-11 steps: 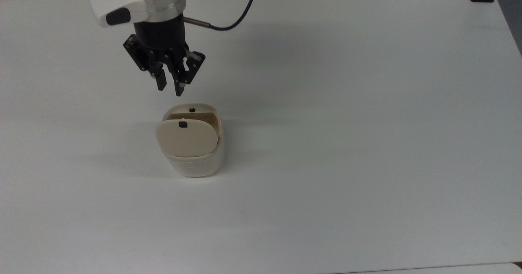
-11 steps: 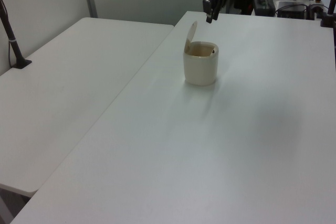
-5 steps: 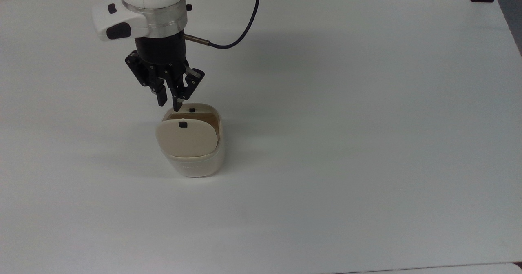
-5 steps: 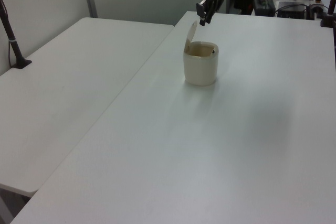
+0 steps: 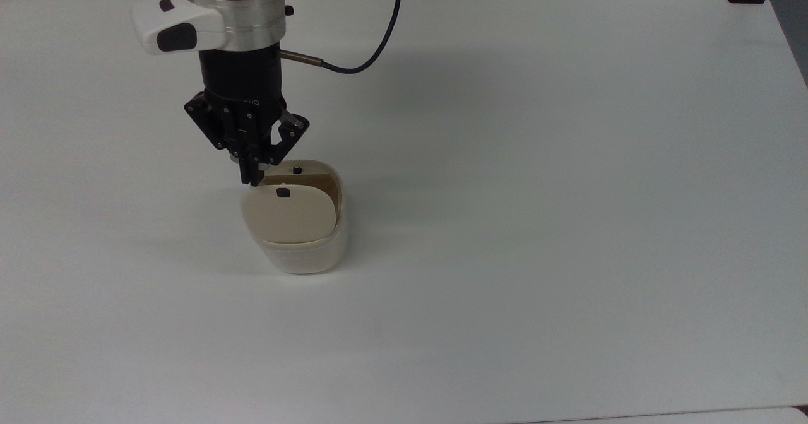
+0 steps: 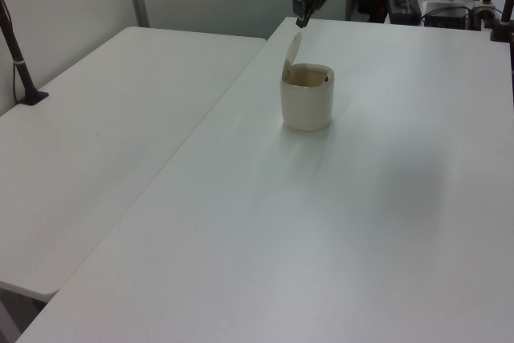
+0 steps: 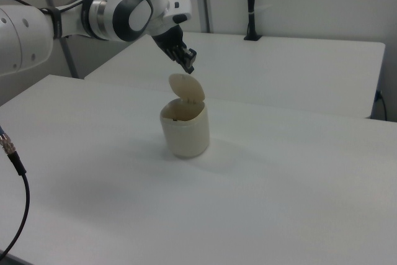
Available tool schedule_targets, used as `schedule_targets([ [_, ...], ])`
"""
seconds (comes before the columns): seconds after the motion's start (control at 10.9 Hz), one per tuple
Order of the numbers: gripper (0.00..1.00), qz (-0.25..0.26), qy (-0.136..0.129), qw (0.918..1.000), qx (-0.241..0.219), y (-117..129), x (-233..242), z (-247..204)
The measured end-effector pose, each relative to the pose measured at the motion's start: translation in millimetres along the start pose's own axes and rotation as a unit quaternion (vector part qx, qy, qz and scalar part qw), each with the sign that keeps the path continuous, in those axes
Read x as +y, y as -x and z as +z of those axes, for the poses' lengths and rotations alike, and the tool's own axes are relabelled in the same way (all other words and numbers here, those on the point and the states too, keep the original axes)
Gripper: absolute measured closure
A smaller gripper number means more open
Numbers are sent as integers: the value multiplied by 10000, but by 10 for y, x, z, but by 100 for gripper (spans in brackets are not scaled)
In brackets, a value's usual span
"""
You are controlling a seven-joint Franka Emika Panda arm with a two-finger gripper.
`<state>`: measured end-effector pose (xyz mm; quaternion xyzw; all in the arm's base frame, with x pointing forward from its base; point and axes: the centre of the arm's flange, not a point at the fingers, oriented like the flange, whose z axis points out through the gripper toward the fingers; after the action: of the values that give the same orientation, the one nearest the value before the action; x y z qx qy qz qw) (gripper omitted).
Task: Close the trash bin
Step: 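Push the lid down with the gripper fingers onto the bin rim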
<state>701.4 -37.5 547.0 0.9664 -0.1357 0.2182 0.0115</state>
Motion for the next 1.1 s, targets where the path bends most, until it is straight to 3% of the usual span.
schedule_targets([
  [1.1, 89, -305, -127, 9988, 351, -39, -180, 109],
])
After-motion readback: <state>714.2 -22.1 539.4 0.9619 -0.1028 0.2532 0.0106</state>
